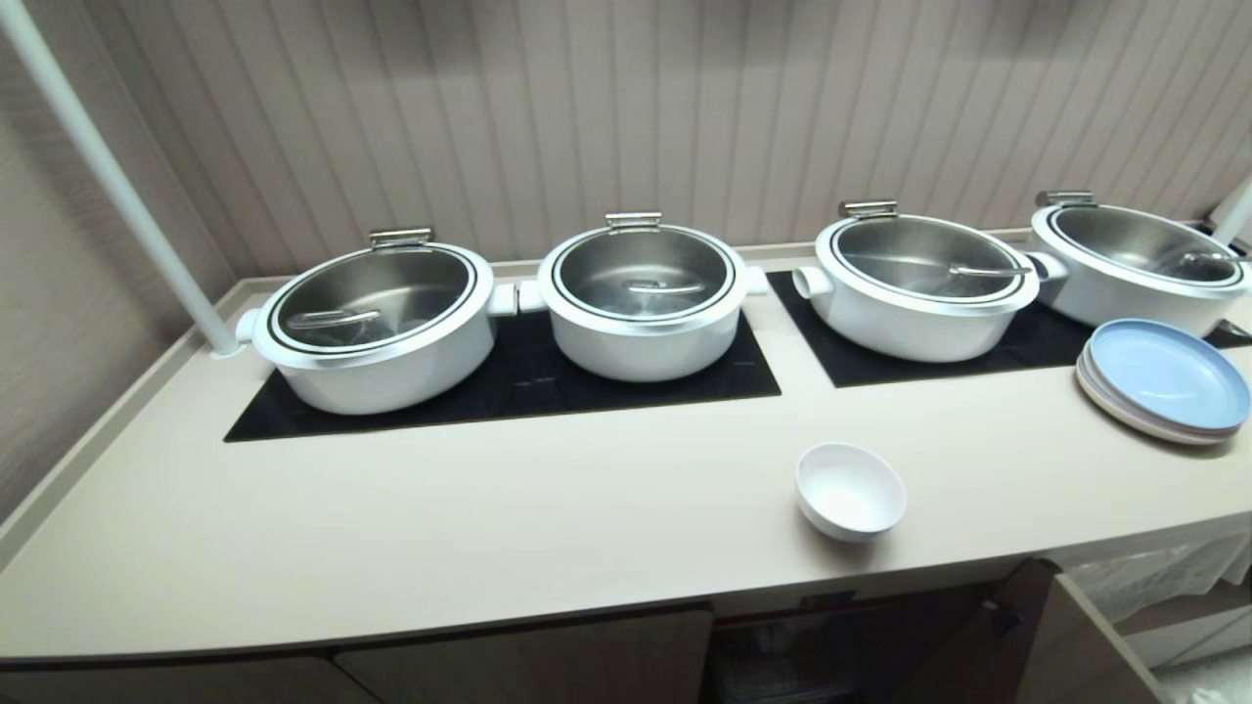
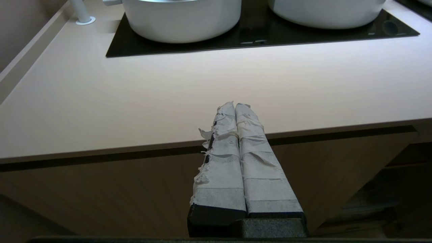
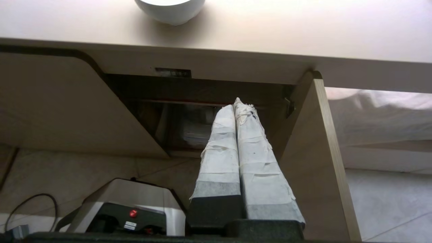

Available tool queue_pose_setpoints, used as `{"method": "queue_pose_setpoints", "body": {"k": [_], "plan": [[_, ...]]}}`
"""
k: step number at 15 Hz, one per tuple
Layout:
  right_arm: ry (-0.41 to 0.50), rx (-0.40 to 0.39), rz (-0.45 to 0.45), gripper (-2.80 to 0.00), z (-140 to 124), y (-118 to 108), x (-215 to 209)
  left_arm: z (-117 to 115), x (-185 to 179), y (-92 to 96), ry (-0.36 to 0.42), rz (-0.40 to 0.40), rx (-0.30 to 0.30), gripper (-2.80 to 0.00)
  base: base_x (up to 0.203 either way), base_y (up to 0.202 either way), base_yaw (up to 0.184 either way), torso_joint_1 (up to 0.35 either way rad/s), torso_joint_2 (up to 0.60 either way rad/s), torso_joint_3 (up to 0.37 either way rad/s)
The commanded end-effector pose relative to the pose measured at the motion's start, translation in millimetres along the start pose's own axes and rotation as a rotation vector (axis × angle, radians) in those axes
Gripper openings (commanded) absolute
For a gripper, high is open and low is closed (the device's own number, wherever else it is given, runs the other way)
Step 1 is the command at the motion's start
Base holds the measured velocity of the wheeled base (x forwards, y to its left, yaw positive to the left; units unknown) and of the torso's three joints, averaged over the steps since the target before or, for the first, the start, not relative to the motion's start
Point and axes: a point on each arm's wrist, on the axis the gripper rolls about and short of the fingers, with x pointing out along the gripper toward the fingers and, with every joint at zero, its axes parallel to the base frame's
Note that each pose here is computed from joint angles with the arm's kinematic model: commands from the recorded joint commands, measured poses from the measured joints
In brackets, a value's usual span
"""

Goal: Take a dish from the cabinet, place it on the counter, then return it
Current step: Pick up the bowl from the table

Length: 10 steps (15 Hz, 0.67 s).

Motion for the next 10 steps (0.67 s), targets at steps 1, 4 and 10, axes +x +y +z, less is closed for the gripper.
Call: {"method": "queue_pose_setpoints", "body": {"k": [1,4,10], "plan": [[-0.101,-0.021,-0.019,-2.80,-9.0,2.9,-18.0,-0.1,0.0,0.0,0.000,0.000,0.000,-2.80,0.000,0.000,0.000,0.000,0.00,0.000],[-0.138,-0.034,-0.038,-2.80,-20.3,6.0,-33.5,0.2,0.0,0.0,-0.001,0.000,0.000,-2.80,0.000,0.000,0.000,0.000,0.00,0.000],[-0.293,-0.041,-0.171,-2.80,-35.6,5.9,-41.3,-0.1,0.0,0.0,0.000,0.000,0.000,-2.80,0.000,0.000,0.000,0.000,0.00,0.000]]}}
